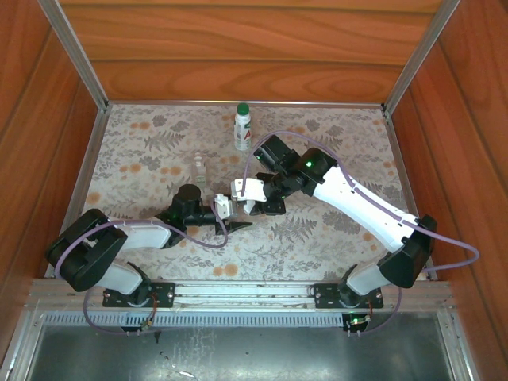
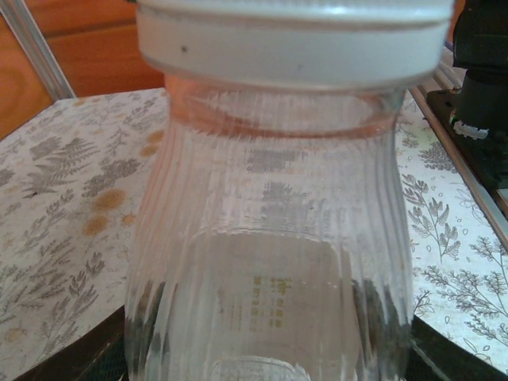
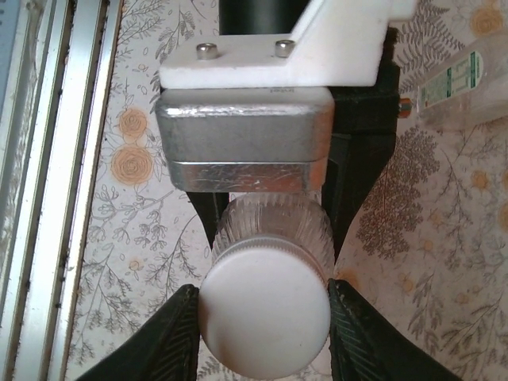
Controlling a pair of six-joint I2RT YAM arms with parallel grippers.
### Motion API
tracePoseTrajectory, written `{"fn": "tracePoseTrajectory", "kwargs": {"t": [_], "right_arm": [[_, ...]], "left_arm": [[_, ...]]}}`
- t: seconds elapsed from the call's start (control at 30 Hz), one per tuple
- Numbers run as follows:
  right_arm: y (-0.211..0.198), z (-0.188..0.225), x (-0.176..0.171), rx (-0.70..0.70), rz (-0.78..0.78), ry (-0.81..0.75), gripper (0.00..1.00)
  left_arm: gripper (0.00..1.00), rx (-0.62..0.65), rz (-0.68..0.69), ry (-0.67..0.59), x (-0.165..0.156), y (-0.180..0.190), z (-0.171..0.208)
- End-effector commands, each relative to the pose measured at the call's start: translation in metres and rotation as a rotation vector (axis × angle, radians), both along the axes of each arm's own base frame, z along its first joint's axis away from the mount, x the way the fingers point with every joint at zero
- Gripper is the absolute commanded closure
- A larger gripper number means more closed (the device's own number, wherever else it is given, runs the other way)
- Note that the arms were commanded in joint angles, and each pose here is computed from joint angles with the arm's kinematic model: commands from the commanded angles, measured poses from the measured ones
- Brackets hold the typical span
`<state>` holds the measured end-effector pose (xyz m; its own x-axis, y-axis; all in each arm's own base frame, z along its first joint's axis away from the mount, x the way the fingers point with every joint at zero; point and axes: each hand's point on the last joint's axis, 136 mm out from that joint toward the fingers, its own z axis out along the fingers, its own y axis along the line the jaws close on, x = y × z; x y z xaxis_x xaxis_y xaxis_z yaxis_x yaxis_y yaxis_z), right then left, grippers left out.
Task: Screw on the bottle caps
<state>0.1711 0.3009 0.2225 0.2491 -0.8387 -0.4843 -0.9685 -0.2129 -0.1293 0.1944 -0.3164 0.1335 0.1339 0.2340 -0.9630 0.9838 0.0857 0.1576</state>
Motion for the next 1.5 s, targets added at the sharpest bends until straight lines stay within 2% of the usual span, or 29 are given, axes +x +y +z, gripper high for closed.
{"fn": "tracePoseTrajectory", "kwargs": {"t": [0.0,0.2,0.3,0.47,0.57,0.77,0.9,0.93,1.0,1.1,1.3,1.4,1.47], "right_arm": [[0.003,0.003,-0.005,0.004,0.015,0.013,0.69],[0.010,0.002,0.014,0.043,-0.190,0.018,0.89],[0.014,0.004,0.028,0.098,-0.385,0.055,1.00],[0.007,0.001,0.041,0.082,-0.676,0.112,1.00],[0.003,0.001,0.043,0.083,-0.792,0.153,1.00],[0.000,-0.003,0.042,0.055,-0.869,0.197,1.00],[0.001,-0.001,0.037,0.040,-0.862,0.221,1.00],[0.002,0.001,0.035,0.046,-0.839,0.222,0.97],[0.006,0.011,0.031,0.102,-0.758,0.201,0.72],[0.012,0.033,0.022,0.256,-0.622,0.161,0.43],[0.014,0.061,-0.005,0.559,-0.358,0.048,0.21],[0.013,0.059,-0.013,0.617,-0.301,0.023,0.21],[0.014,0.056,-0.013,0.620,-0.299,0.024,0.25]], "left_arm": [[0.42,-0.018,0.001,-0.003,0.003,-0.001,0.008],[0.42,-0.018,0.112,0.008,0.023,0.000,0.013],[0.42,-0.017,0.140,0.009,0.029,0.000,0.014],[0.42,-0.010,0.165,0.009,0.034,0.000,0.011],[0.42,-0.009,0.169,0.008,0.035,0.000,0.012],[0.42,-0.007,0.170,0.000,0.035,0.000,0.012],[0.42,-0.007,0.171,-0.003,0.034,0.000,0.012],[0.42,-0.008,0.167,-0.003,0.034,0.001,0.012],[0.42,-0.013,0.156,0.016,0.030,0.002,0.012],[0.42,-0.037,0.133,0.032,0.023,0.004,0.019],[0.42,-0.099,0.028,0.061,0.003,0.007,0.039],[0.42,-0.120,-0.018,0.059,-0.006,0.007,0.049],[0.42,-0.127,-0.032,0.053,-0.008,0.006,0.052]]}}
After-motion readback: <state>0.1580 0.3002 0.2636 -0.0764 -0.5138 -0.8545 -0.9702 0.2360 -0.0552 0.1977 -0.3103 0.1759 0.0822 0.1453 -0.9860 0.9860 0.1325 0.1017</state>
